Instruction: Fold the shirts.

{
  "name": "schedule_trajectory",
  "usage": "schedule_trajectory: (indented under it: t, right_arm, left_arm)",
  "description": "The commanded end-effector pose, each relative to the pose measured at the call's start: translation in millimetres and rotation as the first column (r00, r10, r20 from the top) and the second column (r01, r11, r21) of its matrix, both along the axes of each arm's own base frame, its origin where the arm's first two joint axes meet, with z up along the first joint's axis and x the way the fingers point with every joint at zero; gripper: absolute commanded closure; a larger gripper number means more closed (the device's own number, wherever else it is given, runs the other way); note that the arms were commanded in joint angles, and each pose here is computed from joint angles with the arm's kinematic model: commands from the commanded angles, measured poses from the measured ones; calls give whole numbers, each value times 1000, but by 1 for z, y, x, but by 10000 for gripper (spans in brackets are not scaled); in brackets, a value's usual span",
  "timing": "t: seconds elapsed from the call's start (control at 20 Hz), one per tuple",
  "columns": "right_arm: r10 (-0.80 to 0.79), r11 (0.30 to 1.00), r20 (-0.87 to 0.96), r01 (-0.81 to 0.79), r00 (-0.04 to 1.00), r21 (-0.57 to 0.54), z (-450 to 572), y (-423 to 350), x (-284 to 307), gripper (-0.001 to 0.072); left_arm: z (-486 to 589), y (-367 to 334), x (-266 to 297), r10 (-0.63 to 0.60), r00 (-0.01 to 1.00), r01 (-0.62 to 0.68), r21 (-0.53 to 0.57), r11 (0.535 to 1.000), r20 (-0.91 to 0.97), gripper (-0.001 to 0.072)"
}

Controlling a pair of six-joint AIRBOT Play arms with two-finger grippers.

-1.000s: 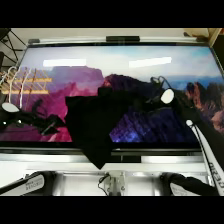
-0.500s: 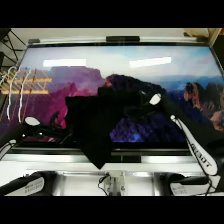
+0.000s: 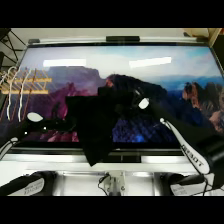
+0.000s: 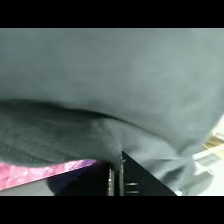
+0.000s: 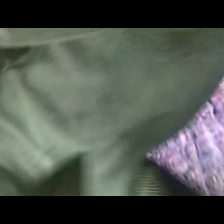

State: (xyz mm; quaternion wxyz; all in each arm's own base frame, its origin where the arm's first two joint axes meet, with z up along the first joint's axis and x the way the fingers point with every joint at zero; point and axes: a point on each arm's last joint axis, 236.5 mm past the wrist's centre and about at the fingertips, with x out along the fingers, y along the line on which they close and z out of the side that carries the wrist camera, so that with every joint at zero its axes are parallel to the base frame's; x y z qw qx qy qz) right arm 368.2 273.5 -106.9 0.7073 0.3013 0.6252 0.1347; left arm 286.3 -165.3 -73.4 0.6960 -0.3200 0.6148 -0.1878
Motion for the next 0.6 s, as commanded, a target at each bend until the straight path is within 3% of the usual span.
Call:
schedule_trajectory:
  t: [0.0,0.15,0.3,0.4,0.5,0.55]
  right_arm:
    - [-52,997,-50,54,997,50,-4,14,-2,641]
    - [97,994,80,-102,992,51,26,16,2,644]
    - [341,940,332,-331,880,-88,123,-5,16,643]
    - [374,927,519,-320,768,-195,231,-34,26,643]
    - [294,954,746,-229,597,-193,363,-56,12,643]
    - [238,968,854,-180,463,-172,434,-65,-10,643]
  left_arm:
    - [28,-5,13,-39,995,41,-16,999,91,673]
    - [62,-7,31,-88,970,90,-1,996,226,674]
    - [175,-11,60,-194,809,188,69,980,554,674]
    - [308,-7,64,-171,591,143,106,984,788,674]
    - [459,0,22,-141,255,63,129,990,957,674]
    - [521,4,-11,-118,91,21,117,993,989,674]
